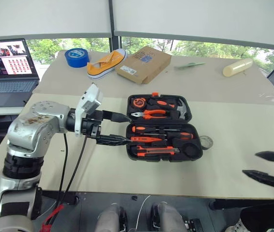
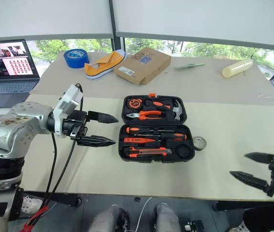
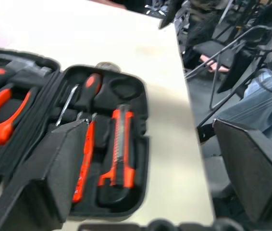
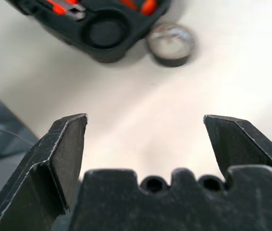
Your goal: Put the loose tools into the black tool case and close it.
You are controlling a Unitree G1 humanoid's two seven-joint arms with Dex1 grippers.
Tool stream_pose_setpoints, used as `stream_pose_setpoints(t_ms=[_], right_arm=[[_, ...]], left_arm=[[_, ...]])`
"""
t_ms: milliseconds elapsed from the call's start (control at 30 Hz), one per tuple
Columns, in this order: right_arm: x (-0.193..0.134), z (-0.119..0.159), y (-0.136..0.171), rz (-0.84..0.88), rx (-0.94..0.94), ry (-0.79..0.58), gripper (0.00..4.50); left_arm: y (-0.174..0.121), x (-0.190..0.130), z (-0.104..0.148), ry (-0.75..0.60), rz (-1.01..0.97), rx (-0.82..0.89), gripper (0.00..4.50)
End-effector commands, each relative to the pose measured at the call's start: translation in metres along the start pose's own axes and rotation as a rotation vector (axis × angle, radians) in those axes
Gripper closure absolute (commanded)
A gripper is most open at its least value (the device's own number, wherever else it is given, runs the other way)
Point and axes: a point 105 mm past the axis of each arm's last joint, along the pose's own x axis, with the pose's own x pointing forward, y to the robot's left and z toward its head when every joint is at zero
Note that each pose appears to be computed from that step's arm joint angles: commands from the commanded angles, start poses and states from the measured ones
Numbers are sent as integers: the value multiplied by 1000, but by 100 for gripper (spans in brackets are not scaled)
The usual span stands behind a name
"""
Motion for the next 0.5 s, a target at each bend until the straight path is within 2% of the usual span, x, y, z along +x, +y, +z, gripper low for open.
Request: stream_pose_setpoints(t_ms=[33,367,500], right_arm=[[15,9,-7,75,-122,6,0],[97,25,-8,231,-387,22,0],[113,21,-14,246,-444,49,0]], left_arm=[[-14,-3,2,20,-37,46,1],[-10,5,-5,23,1,133,1],[-11,7,-19,88,15,211,1]])
